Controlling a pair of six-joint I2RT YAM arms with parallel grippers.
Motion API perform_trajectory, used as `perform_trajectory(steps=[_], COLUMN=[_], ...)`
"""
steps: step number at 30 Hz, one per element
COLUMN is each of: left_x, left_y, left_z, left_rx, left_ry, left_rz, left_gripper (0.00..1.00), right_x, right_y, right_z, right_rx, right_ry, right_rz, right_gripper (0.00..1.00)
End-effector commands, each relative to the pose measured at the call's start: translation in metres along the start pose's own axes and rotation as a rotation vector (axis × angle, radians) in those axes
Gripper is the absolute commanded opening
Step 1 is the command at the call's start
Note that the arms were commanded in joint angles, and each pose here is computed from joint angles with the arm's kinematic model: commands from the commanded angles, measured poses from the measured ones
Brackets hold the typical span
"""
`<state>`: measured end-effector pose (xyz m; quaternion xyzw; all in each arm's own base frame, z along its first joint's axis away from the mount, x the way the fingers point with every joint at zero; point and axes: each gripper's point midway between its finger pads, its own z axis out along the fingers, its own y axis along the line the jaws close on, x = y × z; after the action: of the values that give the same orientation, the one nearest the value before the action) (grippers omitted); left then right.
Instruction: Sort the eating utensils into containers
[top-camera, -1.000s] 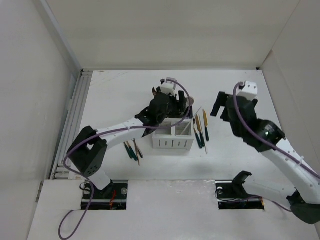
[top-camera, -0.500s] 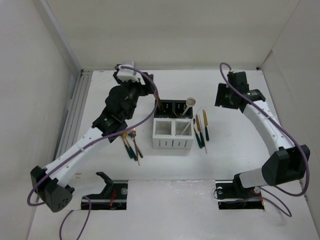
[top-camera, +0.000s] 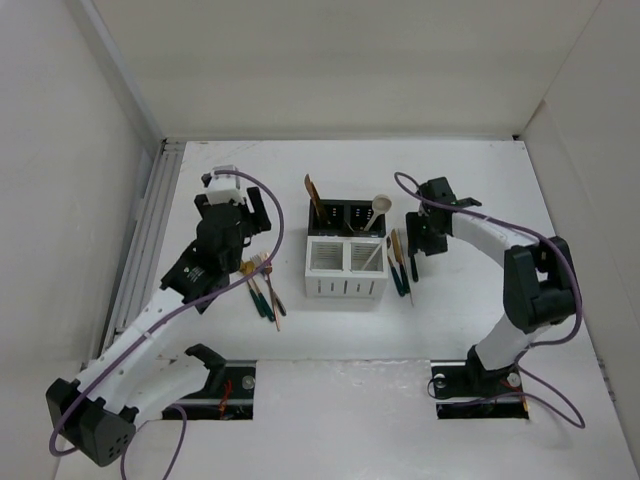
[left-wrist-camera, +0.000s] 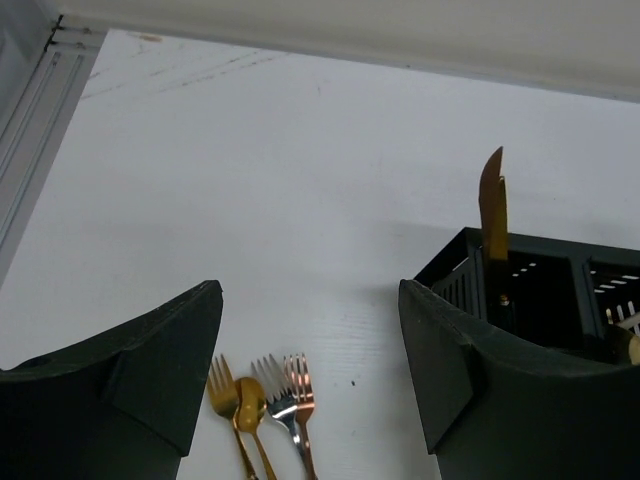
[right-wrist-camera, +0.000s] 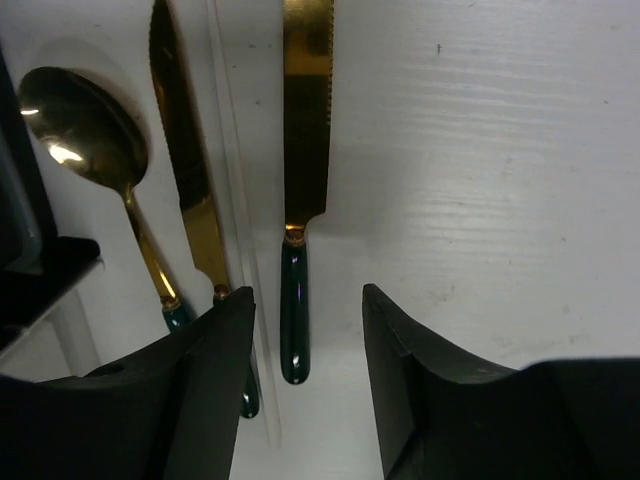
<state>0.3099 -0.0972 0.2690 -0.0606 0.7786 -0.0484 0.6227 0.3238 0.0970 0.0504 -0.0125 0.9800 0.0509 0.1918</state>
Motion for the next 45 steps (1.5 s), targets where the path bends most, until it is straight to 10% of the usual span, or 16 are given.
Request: perform_trajectory(steps=[1, 17, 30, 36, 43, 45], left_x=[-0.009, 0.002, -0.004, -0.001, 0.000, 0.005], left_y=[0.011, 0.032, 0.028, 0.032, 0.036, 0.035], left_z=[-0.004, 0.001, 0.002, 0.003, 0.005, 0.006], left_rx=[-0.029, -0.085, -0.068, -0.079, -0.090, -0.084], left_ry=[-0.019, 0.005, -0.016, -0.011, -0.012, -0.002], left_rz=[-0.089, -0.121, -0.134, -0.132, -0.145, -0.151], left_gripper=[0.68, 0.68, 0.68, 0.68, 0.68, 0.68], right_x=[-0.030, 0.026, -0.006, -0.085, -0.154, -0.161], right_y=[0.008, 0.009, -0.011, -0.002, 0.041, 0.070], right_z=[0.007, 0.027, 0.012, -0.099, -0.297, -0.297], right_rx=[-0.008, 0.132, 0.148, 0.169, 0.027, -0.012], right_ry=[-0.076, 0.067, -0.005, -0.425, -1.211, -1.228], right_rz=[-0.031, -0.060, -0.005, -0.021, 0.092, 0.030], right_gripper=[0.52, 0.40, 0.00, 0.00, 0.00, 0.00])
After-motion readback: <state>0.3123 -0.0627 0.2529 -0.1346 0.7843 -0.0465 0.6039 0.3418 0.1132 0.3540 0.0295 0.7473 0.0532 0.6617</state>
